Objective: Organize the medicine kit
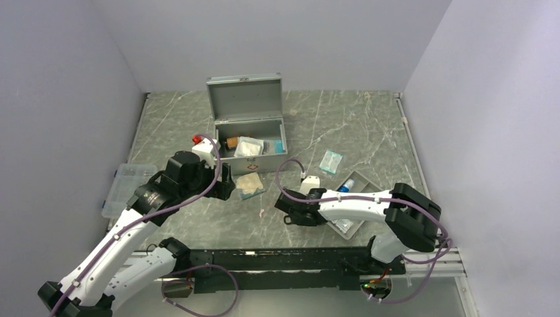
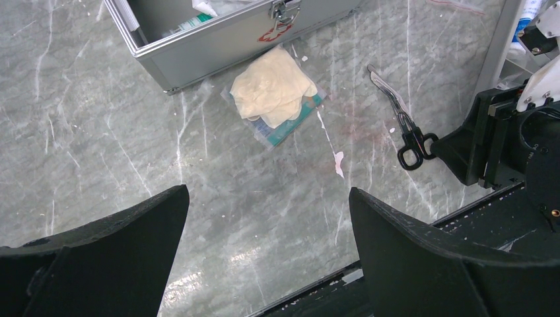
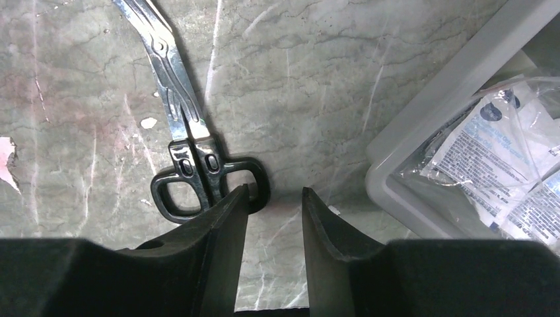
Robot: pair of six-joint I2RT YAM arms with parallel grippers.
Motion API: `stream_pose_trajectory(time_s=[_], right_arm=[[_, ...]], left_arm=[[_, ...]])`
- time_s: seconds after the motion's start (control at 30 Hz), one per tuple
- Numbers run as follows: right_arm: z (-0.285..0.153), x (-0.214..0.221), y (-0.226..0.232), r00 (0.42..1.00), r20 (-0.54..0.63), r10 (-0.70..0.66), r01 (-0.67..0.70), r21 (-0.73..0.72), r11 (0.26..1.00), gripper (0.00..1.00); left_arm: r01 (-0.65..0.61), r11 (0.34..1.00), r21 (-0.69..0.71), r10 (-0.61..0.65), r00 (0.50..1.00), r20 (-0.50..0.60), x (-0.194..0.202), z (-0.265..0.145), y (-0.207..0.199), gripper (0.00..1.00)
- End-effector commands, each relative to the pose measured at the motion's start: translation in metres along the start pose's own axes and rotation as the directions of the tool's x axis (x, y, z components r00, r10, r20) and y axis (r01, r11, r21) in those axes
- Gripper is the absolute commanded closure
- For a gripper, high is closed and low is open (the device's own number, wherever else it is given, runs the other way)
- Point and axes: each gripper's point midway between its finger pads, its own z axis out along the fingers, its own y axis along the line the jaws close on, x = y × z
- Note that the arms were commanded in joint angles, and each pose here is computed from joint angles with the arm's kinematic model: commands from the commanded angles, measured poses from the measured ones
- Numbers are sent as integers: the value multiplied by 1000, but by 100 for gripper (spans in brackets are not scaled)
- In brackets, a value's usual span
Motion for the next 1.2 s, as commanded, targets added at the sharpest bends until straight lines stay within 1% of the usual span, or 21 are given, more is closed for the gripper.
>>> stream_pose_trajectory(time_s=[0.0,0.33,0.57,0.6,0.63,0.67,0.73,0.83,1.07,1.17], right_arm=[[1,-7,4,999,32,37,-37,-12,999,63],[15,-9,10,999,16,28,-28,-29,999,71],[23,0,10,1000,-19,-2,1,-27,1000,87],[24,2,9,1000,-25,-8,7,-25,1000,91],[24,4,9,999,-29,-14,13,-24,1000,97],[25,5,7,999,-34,-20,20,-20,1000,100],[25,4,7,999,-32,-29,28,-17,999,100],[19,-3,14,1000,-4,-30,29,-49,998,100],[-7,-31,27,997,76,-16,26,-128,991,100],[-17,-37,28,995,97,-2,18,-163,986,100]], left_arm=[[1,1000,18,-2,1000,31,-8,-1,-3,1],[0,1000,18,0,1000,28,-7,0,-3,1],[1,1000,16,-2,1000,27,-7,0,-3,1],[-1,1000,16,0,1000,28,-7,0,-3,1],[0,1000,16,-1,1000,27,-7,0,-3,1],[-2,1000,16,1,1000,27,-7,0,-3,1],[-2,1000,15,1,1000,27,-8,0,-3,1],[0,1000,15,0,1000,25,-7,0,-3,1],[7,1000,24,-8,1000,21,-8,2,-5,1],[19,998,65,-19,1000,10,-11,1,-14,1]])
